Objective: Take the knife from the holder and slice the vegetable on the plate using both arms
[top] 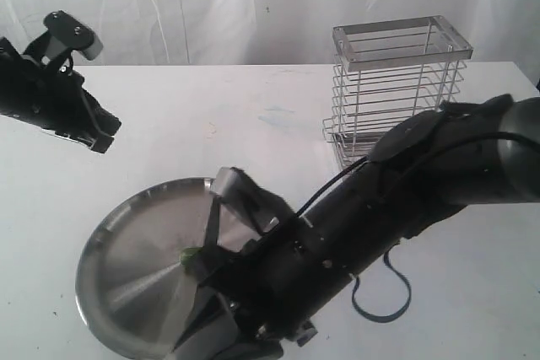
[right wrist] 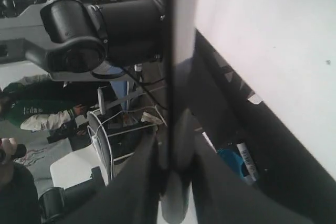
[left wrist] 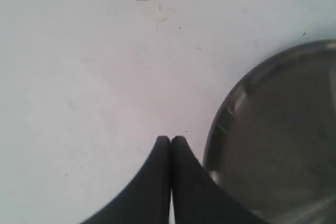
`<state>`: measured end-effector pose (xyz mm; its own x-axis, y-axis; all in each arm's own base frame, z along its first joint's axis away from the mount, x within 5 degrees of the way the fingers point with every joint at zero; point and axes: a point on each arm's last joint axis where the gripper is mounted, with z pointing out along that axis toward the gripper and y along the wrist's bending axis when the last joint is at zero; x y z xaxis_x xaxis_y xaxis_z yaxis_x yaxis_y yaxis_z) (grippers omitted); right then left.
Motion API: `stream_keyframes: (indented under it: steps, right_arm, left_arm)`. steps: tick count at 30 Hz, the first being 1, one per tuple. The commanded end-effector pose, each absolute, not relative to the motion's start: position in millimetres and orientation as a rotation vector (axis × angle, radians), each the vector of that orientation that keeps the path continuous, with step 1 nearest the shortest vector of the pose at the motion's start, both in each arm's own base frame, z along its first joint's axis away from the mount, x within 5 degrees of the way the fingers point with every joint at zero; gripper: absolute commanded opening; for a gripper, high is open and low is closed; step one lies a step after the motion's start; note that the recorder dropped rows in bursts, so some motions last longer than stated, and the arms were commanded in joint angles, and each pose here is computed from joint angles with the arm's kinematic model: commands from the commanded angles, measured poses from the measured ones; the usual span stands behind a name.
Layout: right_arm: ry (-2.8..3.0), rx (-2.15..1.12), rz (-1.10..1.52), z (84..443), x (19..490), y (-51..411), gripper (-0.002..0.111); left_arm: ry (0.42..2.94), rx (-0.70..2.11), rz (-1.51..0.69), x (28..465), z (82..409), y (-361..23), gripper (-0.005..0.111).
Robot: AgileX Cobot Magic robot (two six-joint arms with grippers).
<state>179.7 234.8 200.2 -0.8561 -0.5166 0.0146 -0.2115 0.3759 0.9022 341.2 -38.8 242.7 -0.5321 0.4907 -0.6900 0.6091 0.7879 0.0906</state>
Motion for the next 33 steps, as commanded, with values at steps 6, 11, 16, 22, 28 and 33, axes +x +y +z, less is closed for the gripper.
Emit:
stream_keyframes:
  steps: [6, 11, 16, 22, 28, 33]
  right_arm:
    - [-2.275, 0.658, -1.477, 191.0, 175.1, 255.6, 0.000]
    - [-2.293, 0.606, -1.390, 192.2, 176.9, 255.4, 0.000]
    - [-2.580, 0.554, -1.001, 190.9, 198.4, 253.8, 0.000]
    - [-2.875, 0.600, -0.669, 216.7, 218.7, 269.4, 0.000]
    - [-2.794, 0.617, -0.679, 226.4, 217.6, 291.1, 0.000]
    - [-2.666, 0.545, -0.741, 223.0, 223.6, 305.4, 0.000]
  left_arm:
    - [2.296, 0.749, -0.467, 326.3, 238.1, -42.8, 0.000]
    - [2.312, 0.613, -0.539, 321.2, 226.2, -44.6, 0.000]
    - [2.281, 0.551, -0.580, 317.9, 219.2, -46.6, 0.000]
    - [2.270, 0.414, -0.520, 323.7, 218.6, -40.9, 0.000]
    - [2.269, 0.425, -0.532, 323.0, 218.7, -41.8, 0.000]
    - [2.269, 0.423, -0.522, 323.4, 218.6, -41.2, 0.000]
